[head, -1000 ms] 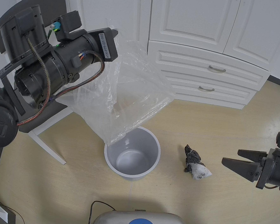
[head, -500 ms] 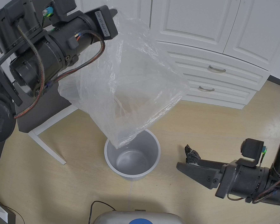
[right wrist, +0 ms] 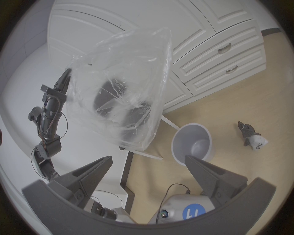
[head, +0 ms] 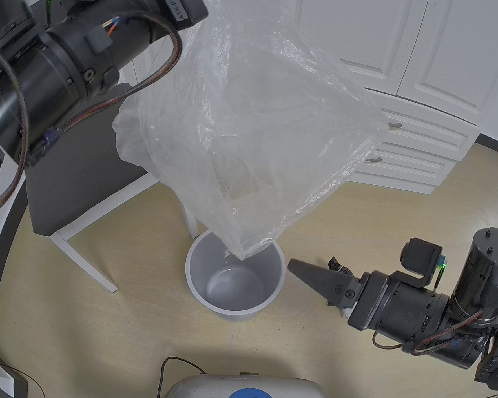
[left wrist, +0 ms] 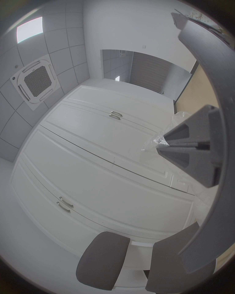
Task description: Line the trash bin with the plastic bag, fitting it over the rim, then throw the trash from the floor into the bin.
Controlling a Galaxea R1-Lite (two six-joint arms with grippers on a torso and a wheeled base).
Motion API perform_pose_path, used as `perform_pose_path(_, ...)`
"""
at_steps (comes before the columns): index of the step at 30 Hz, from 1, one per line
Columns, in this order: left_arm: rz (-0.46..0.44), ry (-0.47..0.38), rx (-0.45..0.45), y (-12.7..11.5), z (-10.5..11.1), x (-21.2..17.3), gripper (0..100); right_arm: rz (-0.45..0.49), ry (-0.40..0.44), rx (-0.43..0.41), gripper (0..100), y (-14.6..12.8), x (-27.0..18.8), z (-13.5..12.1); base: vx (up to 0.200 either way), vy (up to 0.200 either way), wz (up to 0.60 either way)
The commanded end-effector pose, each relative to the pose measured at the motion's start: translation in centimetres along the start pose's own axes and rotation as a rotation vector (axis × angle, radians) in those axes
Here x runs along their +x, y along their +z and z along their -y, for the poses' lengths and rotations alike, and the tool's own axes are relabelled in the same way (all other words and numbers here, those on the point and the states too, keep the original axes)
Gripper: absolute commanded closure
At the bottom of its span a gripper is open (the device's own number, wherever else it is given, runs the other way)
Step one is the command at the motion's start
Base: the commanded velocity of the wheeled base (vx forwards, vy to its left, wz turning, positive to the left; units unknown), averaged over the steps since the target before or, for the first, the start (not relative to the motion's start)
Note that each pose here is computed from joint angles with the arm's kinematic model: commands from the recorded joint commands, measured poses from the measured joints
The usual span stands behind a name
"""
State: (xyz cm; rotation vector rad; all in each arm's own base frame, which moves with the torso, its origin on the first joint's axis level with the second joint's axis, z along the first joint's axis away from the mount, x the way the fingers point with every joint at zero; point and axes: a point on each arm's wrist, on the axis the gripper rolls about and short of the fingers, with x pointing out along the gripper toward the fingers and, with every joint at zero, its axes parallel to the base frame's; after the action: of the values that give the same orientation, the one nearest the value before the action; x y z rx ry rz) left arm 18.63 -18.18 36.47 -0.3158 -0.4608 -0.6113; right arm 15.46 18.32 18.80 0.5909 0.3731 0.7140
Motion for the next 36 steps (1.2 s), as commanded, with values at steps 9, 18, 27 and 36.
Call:
perform_pose_path(9, 0.031, -0.047, -0.033, 1.2, 1.2, -0.7, 100, 0.126, -0.002, 0.071, 0, -1.7, 4.3, 0.9, 0.000, 0.000, 0.00)
perform_pose_path(18, 0.040, -0.061, -0.080, 1.2, 1.6, -0.7, 100, 0.213, 0.052, 0.167, 0, -2.1, 5.7, 0.6, 0.000, 0.000, 0.00)
perform_pose_path(27, 0.077, -0.071, -0.095, 1.4, 1.9, -0.6, 100, 0.292, 0.109, 0.190, 0, -2.2, 6.2, 0.6, 0.000, 0.000, 0.00)
perform_pose_path(36, 0.068, -0.093, -0.108, 1.1, 2.6, -0.7, 100, 0.302, 0.143, 0.193, 0, -2.7, 6.7, 0.5, 0.000, 0.000, 0.00)
